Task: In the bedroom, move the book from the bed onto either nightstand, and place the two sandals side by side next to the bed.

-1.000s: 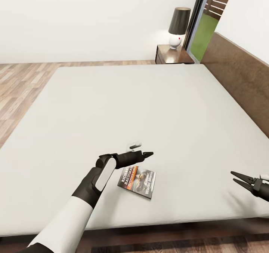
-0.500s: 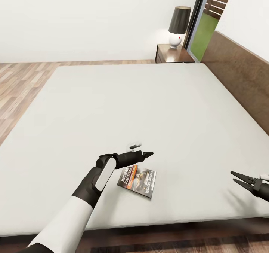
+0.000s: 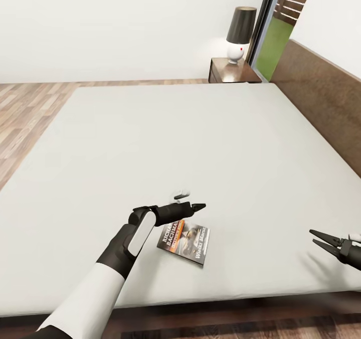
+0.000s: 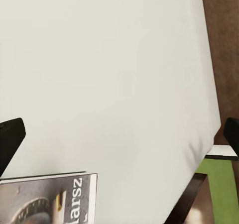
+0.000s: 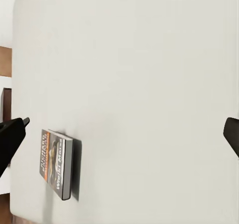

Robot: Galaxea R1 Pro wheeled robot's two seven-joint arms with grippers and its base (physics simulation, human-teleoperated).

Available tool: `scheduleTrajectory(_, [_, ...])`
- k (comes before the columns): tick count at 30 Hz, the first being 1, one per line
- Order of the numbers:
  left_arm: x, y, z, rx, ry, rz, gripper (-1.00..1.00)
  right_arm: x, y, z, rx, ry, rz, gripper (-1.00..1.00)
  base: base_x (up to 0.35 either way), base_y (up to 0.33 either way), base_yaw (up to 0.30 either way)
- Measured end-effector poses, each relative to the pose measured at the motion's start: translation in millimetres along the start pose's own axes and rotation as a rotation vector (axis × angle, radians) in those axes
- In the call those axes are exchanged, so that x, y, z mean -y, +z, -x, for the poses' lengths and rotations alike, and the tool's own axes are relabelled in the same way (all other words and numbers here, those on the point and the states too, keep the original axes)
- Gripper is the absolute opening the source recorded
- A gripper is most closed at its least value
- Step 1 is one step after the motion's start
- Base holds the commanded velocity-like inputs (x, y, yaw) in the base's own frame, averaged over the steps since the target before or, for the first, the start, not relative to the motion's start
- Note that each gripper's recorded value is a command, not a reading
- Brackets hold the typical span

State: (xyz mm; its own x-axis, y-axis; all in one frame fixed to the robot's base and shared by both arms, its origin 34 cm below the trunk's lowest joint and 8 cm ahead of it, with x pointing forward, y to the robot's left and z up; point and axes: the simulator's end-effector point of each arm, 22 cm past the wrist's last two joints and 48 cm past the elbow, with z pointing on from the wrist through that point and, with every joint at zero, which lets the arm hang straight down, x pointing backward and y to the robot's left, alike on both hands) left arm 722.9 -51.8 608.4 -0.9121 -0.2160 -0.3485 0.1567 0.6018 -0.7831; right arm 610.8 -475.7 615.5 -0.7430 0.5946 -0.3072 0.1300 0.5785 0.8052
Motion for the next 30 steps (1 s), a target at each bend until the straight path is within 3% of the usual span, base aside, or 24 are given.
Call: scheduleTrajectory(30, [-13,8.1,-8,0.0,0.0,0.0,1.0,14,7.3,-7,0.0,0.0,0.0,1.0,0.0,0.0,0.0])
